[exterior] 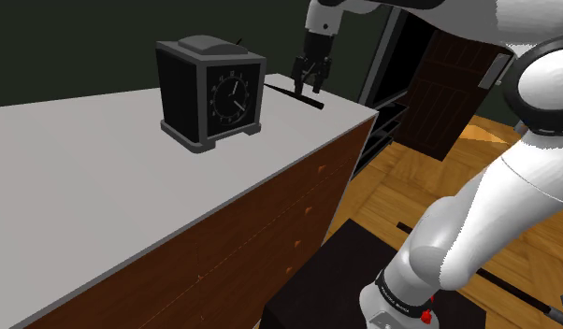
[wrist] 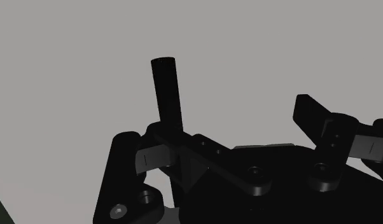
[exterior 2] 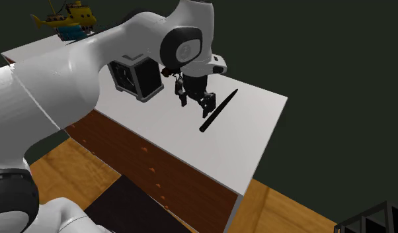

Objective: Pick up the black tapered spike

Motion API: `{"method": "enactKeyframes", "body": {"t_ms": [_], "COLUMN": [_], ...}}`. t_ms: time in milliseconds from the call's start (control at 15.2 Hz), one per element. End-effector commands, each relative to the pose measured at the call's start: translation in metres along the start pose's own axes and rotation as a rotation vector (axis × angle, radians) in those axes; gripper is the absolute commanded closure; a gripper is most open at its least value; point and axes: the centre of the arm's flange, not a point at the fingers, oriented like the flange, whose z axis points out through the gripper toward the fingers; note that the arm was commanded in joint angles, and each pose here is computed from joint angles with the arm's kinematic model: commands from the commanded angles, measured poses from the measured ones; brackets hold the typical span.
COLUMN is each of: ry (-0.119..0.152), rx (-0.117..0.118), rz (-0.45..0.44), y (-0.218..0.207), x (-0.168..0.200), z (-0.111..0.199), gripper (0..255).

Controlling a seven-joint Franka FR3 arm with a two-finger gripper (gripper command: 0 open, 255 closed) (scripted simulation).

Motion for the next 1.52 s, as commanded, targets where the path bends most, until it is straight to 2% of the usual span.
{"method": "enactKeyframes", "body": {"t_ms": [0, 462, 1056, 1122, 1452], "ry": [-0.013, -0.055, -0.055, -0.055, -0.055], "rx": [-0.006, -0.024, -0.024, -0.024, -0.024], "rz": [-0.010, -0.042, -0.042, -0.042, -0.042], "y": [0.012, 0.045, 0.046, 0.046, 0.045], "x": [0.024, 0.110, 0.111, 0.111, 0.109], "z": [-0.001, -0.001, 0.039, 0.039, 0.039], "gripper": [0, 0, 0, 255, 255]}}
